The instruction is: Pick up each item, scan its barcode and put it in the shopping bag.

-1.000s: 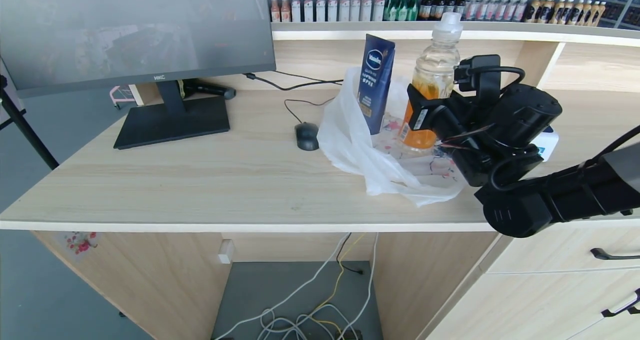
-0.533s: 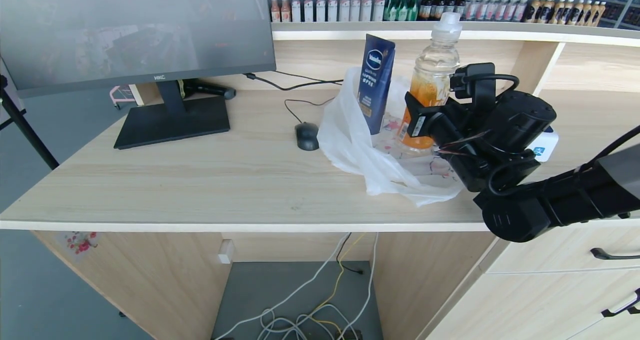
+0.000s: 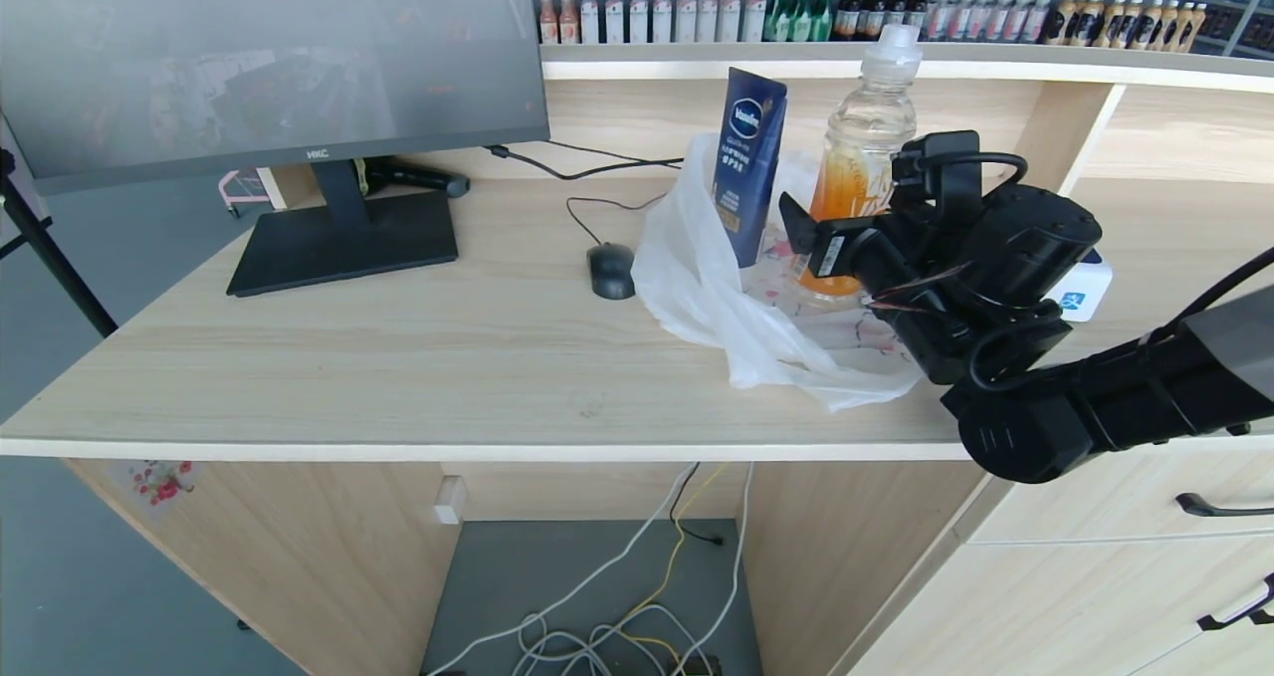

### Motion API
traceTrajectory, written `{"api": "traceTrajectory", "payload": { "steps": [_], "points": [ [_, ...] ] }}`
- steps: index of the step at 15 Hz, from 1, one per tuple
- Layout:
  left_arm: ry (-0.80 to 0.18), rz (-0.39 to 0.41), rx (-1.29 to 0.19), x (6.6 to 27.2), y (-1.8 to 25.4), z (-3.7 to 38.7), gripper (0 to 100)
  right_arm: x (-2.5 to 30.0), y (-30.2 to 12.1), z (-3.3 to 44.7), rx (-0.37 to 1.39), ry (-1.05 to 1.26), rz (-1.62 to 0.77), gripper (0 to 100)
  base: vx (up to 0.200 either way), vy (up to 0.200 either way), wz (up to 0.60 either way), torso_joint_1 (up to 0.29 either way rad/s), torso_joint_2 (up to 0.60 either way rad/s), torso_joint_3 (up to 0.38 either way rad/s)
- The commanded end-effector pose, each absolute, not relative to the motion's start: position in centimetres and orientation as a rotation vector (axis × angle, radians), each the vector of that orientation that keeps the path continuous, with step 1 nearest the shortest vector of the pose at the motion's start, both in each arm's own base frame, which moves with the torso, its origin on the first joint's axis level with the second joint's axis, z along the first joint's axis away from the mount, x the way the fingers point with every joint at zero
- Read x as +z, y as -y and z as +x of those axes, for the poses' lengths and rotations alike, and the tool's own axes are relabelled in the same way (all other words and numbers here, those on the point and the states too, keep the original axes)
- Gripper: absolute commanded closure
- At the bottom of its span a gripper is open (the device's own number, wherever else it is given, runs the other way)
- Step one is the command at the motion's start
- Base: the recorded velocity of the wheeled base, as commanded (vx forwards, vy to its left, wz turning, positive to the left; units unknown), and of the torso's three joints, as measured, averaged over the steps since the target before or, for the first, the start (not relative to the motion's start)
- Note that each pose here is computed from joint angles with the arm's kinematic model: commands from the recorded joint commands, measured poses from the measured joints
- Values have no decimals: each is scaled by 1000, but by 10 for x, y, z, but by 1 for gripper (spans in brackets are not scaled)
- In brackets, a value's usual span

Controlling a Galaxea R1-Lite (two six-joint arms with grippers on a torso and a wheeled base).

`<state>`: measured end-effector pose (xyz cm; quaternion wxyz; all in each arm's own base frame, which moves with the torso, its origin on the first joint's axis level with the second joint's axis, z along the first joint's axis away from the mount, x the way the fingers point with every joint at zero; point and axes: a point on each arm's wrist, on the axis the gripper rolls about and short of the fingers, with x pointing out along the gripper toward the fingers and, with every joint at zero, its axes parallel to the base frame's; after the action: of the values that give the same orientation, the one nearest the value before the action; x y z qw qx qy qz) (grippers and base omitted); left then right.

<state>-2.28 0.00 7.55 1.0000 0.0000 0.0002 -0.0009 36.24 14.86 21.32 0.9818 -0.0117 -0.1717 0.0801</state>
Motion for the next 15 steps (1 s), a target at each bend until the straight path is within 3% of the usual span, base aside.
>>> {"api": "traceTrajectory", "payload": {
  "steps": [1,9,15],
  "points": [
    [0,0,-2,75,0,-23,100,214,-148,362,161,351,-22,0,0,0,0,0,0,0],
    [0,0,-2,75,0,-23,100,227,-143,352,149,375,-16,0,0,0,0,0,0,0],
    [0,0,-2,75,0,-23,100,248,-110,264,154,394,-4,0,0,0,0,0,0,0]
  ]
}}
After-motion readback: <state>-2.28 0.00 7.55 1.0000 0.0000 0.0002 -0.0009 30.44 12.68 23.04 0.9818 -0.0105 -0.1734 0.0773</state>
